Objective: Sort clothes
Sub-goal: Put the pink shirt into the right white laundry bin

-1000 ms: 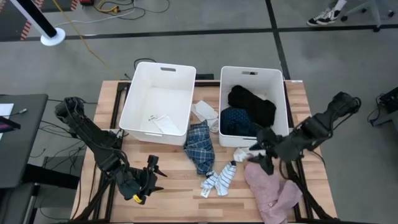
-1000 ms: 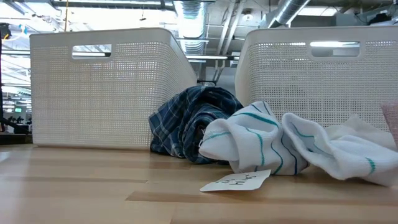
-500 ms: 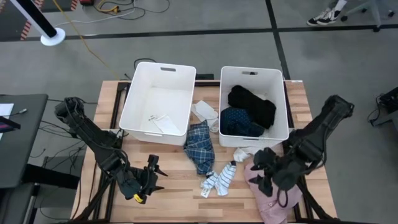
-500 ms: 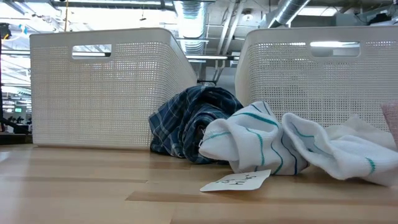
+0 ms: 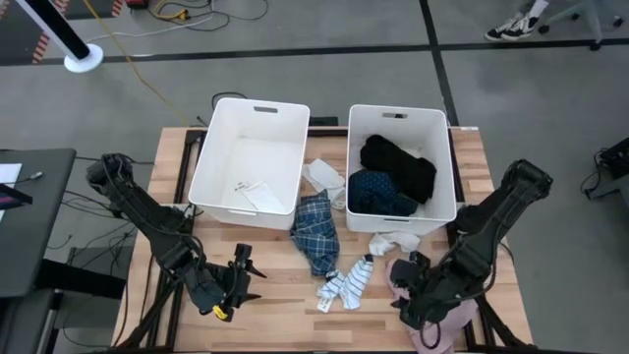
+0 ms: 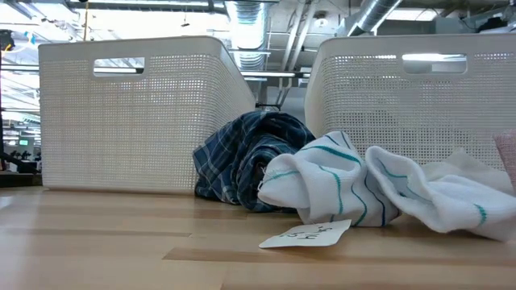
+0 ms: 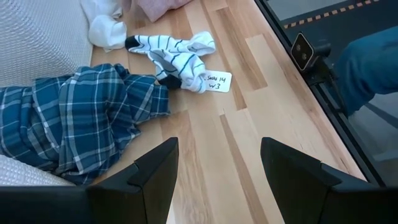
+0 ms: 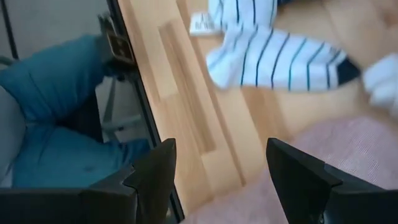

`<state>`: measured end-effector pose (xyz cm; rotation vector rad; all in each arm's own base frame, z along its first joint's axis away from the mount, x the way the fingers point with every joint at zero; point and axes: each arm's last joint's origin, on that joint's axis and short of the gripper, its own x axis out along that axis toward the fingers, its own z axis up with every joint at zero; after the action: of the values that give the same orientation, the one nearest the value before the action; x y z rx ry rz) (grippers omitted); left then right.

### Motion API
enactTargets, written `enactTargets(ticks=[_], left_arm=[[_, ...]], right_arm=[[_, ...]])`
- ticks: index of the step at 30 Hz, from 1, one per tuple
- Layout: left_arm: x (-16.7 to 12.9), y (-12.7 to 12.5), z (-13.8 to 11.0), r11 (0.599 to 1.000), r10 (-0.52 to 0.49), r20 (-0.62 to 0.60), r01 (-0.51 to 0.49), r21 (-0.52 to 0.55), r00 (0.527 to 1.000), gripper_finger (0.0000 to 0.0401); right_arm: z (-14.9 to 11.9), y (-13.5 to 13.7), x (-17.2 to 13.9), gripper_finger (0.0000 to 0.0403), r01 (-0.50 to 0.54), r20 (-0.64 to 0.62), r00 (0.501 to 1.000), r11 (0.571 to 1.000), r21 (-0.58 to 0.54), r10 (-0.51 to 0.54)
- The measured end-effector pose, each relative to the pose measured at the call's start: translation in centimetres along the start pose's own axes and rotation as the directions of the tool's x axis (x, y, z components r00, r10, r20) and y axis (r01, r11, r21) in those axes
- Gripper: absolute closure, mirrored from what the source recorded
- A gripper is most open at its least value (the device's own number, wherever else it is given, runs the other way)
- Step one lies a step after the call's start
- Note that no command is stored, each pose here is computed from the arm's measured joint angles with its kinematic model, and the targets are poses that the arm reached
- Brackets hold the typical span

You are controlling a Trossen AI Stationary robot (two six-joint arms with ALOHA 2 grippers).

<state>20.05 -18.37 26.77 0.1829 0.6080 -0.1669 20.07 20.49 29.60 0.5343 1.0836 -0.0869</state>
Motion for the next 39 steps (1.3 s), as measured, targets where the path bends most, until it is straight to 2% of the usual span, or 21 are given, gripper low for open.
enactTargets(ticks=[5,8,13,17,23,26,32,39], left_arm=[[0.0,0.0,0.0,1.000,-0.001,0.001,0.001,-0.017,1.000,0.0177],[0.2,-0.1,-0.2,0.999,-0.004,0.011,0.004,-0.032,1.000,0.0177],[1.3,-0.2,-2.1,0.999,-0.021,0.037,0.023,-0.049,0.999,0.0177],[2.3,-0.1,-3.7,0.996,-0.039,0.076,0.045,-0.081,0.996,0.0177],[3.1,0.3,-4.7,0.991,-0.061,0.129,0.075,-0.110,0.990,0.0177],[3.2,0.5,-4.7,0.991,-0.061,0.144,0.077,-0.108,0.988,0.0177],[3.1,0.4,-4.4,0.992,-0.079,0.180,0.095,-0.082,0.981,0.0177],[3.1,0.4,-4.3,0.992,-0.089,0.182,0.103,-0.069,0.979,0.0177]], right_arm=[[-0.9,-0.1,0.9,0.0137,0.050,-0.118,0.992,0.996,0.071,-0.041],[-1.9,-0.4,1.3,0.0137,0.135,-0.214,0.971,0.984,0.118,-0.108],[-4.0,-0.5,1.7,0.0137,0.270,-0.309,0.929,0.945,0.183,-0.205],[-5.3,-0.1,2.4,0.0137,0.320,-0.323,0.915,0.921,0.222,-0.240],[-6.7,0.5,4.5,0.0137,0.367,-0.312,0.905,0.901,0.230,-0.289],[-7.0,0.6,6.0,0.0137,0.400,-0.298,0.897,0.885,0.239,-0.325],[-7.6,0.2,9.1,0.0137,0.511,-0.308,0.846,0.827,0.232,-0.436],[-8.1,0.0,11.8,0.0140,0.562,-0.314,0.814,0.799,0.213,-0.489]])
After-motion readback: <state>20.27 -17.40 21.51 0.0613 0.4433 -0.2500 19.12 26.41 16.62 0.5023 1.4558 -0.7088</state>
